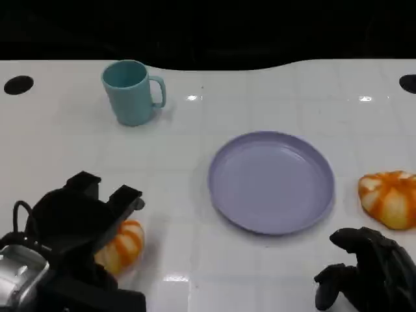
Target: Grasp the bread from the table and place it into the plate.
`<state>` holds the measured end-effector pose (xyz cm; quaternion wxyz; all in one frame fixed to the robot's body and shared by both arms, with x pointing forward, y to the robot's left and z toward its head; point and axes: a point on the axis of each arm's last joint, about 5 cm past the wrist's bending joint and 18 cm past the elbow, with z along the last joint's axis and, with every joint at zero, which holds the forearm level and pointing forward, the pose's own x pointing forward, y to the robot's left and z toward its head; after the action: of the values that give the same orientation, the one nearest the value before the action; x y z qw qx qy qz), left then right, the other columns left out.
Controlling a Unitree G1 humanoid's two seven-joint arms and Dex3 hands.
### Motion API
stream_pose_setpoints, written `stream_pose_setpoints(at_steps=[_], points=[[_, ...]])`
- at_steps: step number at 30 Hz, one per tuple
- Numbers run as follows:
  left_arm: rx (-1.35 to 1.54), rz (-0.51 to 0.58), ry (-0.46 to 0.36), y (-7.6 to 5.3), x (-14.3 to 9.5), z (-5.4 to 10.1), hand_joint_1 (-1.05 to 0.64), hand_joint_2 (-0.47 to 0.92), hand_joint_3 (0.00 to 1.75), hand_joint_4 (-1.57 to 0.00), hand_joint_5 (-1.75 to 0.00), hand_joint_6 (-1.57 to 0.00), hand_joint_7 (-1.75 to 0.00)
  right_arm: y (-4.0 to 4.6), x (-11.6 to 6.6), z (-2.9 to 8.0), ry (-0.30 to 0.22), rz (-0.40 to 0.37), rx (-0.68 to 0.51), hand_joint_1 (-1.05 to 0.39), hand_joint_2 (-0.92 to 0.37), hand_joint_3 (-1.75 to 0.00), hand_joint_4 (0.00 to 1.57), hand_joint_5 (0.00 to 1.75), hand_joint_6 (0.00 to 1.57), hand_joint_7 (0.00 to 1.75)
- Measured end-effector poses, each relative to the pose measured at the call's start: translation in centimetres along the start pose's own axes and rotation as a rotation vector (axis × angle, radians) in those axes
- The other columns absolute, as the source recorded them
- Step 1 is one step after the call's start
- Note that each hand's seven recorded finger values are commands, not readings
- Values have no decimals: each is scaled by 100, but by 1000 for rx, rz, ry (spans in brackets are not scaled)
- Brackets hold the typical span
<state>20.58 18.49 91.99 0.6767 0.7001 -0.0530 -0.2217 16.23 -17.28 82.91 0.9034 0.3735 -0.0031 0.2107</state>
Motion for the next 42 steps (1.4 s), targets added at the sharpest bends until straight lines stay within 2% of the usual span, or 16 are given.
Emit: stream_pose_setpoints(at_steps=[10, 17, 18, 19, 21, 22, 23, 24, 25, 27, 28, 29, 31, 35, 38, 42], points=[[-3, -103, 32, -235, 281, -96, -105, 75, 1, 0, -164, 0, -116, 2, 0, 2, 1, 1, -3, -59, -92, -33, 157, 62, 157, 25], [-18, -136, 41, -246, 431, -140, -105, 70, 1, 0, -172, 0, -122, 2, -4, 1, 2, 0, -3, -60, -92, -31, 157, 62, 157, 26], [-29, -136, 42, -252, 441, -147, -105, 70, 0, -4, -173, 0, -123, 2, -4, 1, 2, 0, -3, -60, -92, -31, 157, 62, 157, 26], [-41, -138, 43, -261, 446, -153, -102, 67, 0, -32, -174, 0, -127, 2, -6, 1, 2, -1, -3, -60, -92, -32, 157, 62, 157, 26], [-56, -134, 36, -274, 467, -166, -97, 67, 1, -75, -174, 0, -138, 2, -9, 0, 2, -2, -3, -60, -92, -32, 157, 62, 157, 26], [-67, -125, 28, -284, 477, -176, -88, 54, 43, -102, -173, -10, -147, 2, -9, 0, 2, -1, -4, -60, -92, -32, 157, 62, 157, 26], [-72, -110, 19, -299, 485, -187, -85, 22, 107, -112, -172, -14, -149, 3, -8, 0, 2, -1, -5, -60, -92, -32, 157, 62, 157, 25], [-72, -93, 8, -314, 491, -195, -81, 9, 140, -120, -171, -26, -148, 3, -8, -1, 1, -1, -6, -60, -92, -32, 157, 62, 157, 25], [-70, -81, 0, -327, 498, -204, -74, 12, 160, -132, -162, -68, -129, 4, -8, -1, 0, -1, -6, -59, -92, -33, 157, 63, 157, 26], [-71, -50, -11, -345, 520, -230, -70, 18, 171, -142, -154, -109, -108, 5, -9, 0, 0, -3, -6, -59, -92, -33, 157, 63, 157, 26], [-72, -35, -13, -356, 529, -245, -70, 21, 173, -145, -155, -127, -107, 6, -9, 1, -1, -3, -7, -59, -92, -34, 157, 62, 157, 25], [-75, -21, -15, -365, 541, -255, -71, 22, 174, -146, -157, -134, -109, 6, -9, 2, -1, -3, -7, -59, -92, -34, 157, 62, 157, 25], [-76, 9, -15, -394, 559, -278, -71, 25, 174, -148, -160, -134, -115, 6, -8, 2, 0, -2, -8, -59, -92, -34, 157, 61, 157, 24], [-71, 66, -20, -457, 590, -300, -76, 35, 175, -147, -169, -112, -137, 7, -7, 2, -1, -2, -8, -59, -92, -34, 157, 61, 157, 23], [-63, 108, -25, -517, 590, -313, -76, 34, 175, -154, -174, -105, -145, 7, -6, 2, -2, -1, -8, -59, -92, -34, 157, 61, 157, 23], [-65, 162, -36, -589, 581, -334, -75, 35, 175, -157, -175, -103, -149, 7, -7, 2, -2, -2, -9, -59, -92, -35, 157, 62, 157, 25]])
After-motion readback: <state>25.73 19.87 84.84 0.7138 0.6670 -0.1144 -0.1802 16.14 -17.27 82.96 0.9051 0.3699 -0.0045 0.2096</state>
